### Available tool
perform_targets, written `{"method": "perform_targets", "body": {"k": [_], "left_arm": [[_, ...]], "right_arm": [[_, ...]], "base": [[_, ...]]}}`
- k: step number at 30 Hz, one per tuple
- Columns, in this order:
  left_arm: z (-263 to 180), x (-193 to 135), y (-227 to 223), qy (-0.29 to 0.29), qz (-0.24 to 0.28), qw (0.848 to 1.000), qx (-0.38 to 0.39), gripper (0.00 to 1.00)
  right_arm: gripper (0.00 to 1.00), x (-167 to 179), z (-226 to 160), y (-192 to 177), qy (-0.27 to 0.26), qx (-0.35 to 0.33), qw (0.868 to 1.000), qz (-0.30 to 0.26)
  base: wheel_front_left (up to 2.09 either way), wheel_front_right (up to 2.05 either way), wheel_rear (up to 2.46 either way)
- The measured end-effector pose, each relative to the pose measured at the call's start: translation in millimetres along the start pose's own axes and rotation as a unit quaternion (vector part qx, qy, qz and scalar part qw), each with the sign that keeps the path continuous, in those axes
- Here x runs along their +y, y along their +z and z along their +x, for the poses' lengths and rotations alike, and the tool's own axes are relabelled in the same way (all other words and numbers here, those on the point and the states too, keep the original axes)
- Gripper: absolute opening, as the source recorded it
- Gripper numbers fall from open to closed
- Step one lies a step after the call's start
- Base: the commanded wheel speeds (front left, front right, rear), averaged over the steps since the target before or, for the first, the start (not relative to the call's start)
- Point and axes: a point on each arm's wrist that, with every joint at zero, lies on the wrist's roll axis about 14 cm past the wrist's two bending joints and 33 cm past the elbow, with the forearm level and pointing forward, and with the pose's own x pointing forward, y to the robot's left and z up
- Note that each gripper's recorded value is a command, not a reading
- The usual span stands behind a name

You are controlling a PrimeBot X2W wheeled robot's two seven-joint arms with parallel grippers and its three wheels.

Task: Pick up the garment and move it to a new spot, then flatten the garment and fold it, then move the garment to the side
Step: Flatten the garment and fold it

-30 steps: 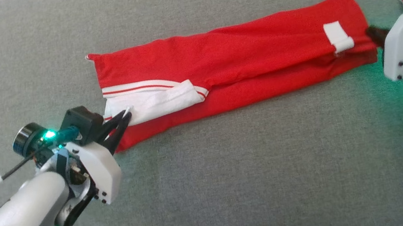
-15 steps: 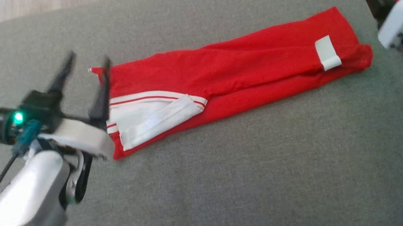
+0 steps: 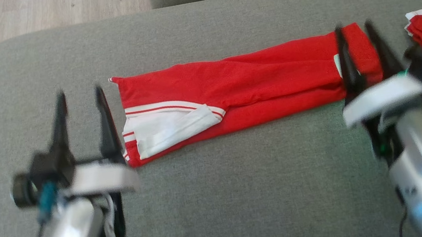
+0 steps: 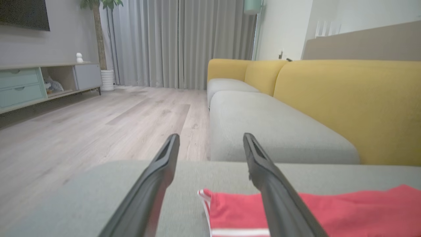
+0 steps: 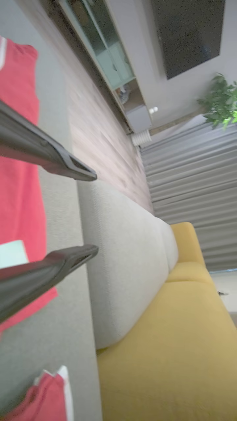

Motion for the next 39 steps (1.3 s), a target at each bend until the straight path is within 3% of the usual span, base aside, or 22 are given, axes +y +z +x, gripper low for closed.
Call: {"method": "perform_targets", "body": {"k": [6, 13, 15, 19, 28, 29, 30, 31, 39], "left_arm": [[-29.2, 2.9, -39.7, 0.021, -0.015, 0.999, 0.041, 1.00], [-26.7, 3.1, -52.6, 0.014, -0.017, 0.999, 0.048, 1.00], [-24.5, 5.9, -57.3, 0.014, -0.014, 0.998, 0.053, 1.00], [-10.9, 1.7, -60.5, 0.005, -0.018, 0.999, 0.049, 1.00], [-3.5, 11.1, -79.3, 0.009, -0.014, 0.998, 0.066, 1.00], [-3.2, 11.9, -80.4, 0.010, -0.013, 0.998, 0.067, 1.00], [-3.0, 12.2, -81.5, 0.009, -0.013, 0.998, 0.068, 1.00], [-2.6, 13.1, -82.1, 0.010, -0.012, 0.997, 0.069, 1.00], [2.0, 9.7, -74.3, 0.008, -0.017, 0.998, 0.057, 1.00]], "right_arm": [[1.00, -9.7, -29.6, -36.5, -0.030, 0.033, 0.999, 0.001], [1.00, -23.5, -27.3, -47.1, -0.047, 0.043, 0.998, -0.025], [1.00, -42.6, -24.6, -52.5, -0.071, 0.063, 0.994, -0.057], [1.00, -84.6, -16.5, -72.0, -0.136, 0.109, 0.984, -0.044], [1.00, -98.7, -15.5, -135.1, -0.164, 0.214, 0.963, -0.010], [0.78, -98.0, -11.3, -136.1, -0.161, 0.217, 0.963, -0.010], [0.78, -96.4, -7.6, -136.7, -0.158, 0.219, 0.963, -0.009], [0.00, -95.5, -4.4, -135.4, -0.154, 0.218, 0.964, -0.012], [0.00, -107.7, -10.1, -110.9, -0.168, 0.188, 0.966, -0.051]], "base": [[0.00, 0.00, 0.00], [0.00, 0.00, 0.00], [0.00, 0.00, 0.00], [0.00, 0.00, 0.00], [0.00, 0.00, 0.00], [0.00, 0.00, 0.00], [0.00, 0.00, 0.00], [0.00, 0.00, 0.00], [0.00, 0.00, 0.00]]}}
